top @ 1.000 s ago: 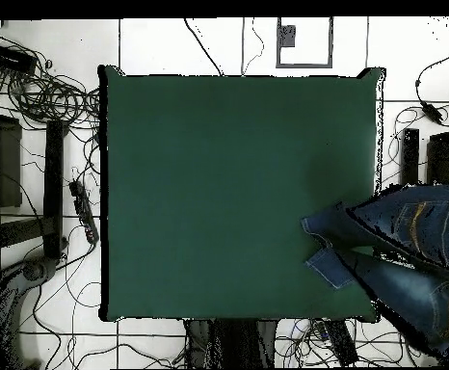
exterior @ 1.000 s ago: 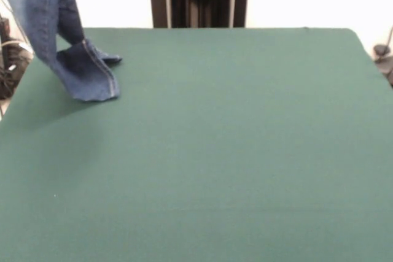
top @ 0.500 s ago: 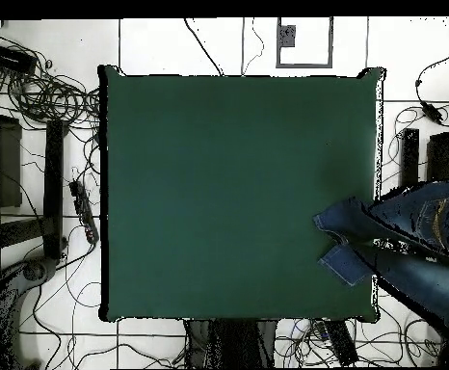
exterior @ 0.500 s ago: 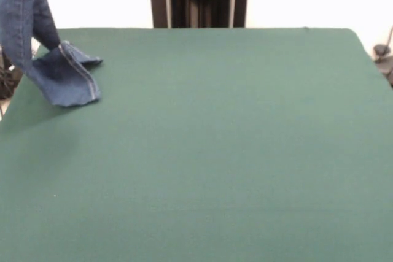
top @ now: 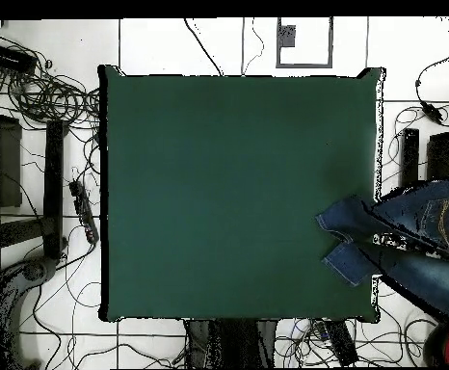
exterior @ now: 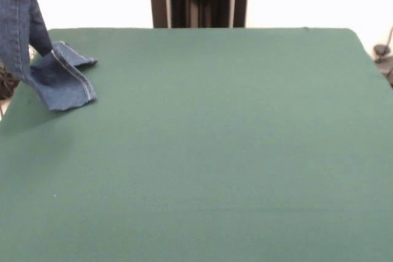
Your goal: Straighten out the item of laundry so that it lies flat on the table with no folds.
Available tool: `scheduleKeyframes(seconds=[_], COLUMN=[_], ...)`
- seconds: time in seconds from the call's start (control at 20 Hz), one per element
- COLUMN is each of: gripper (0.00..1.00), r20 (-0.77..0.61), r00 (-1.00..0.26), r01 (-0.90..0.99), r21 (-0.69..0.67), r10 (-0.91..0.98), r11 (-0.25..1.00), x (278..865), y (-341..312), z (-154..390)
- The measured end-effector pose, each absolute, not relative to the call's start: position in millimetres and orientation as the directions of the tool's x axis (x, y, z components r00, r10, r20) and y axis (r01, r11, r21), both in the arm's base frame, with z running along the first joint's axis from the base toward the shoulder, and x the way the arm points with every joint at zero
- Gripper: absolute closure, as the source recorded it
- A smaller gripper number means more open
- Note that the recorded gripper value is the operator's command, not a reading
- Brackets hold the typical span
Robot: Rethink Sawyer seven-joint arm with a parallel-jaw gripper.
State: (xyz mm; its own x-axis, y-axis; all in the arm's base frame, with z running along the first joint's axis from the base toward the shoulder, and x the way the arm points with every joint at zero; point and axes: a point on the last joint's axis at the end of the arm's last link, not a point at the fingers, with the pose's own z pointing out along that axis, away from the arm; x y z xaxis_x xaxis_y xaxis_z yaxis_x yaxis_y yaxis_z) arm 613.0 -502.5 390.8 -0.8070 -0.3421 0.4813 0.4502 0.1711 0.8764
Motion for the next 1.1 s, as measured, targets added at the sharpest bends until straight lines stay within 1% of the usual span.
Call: scheduleKeyframes(seconds=[0.45,1.1], gripper=[1.0,1.0], r20=[0.461,0.361], r00=[-0.825,-0.827], r01=[0.45,0.356], r21=[0.886,0.93], r10=[-0.328,-0.432], r11=[0.114,0.095], x=[600,572], y=[-525,-551], z=[379,375])
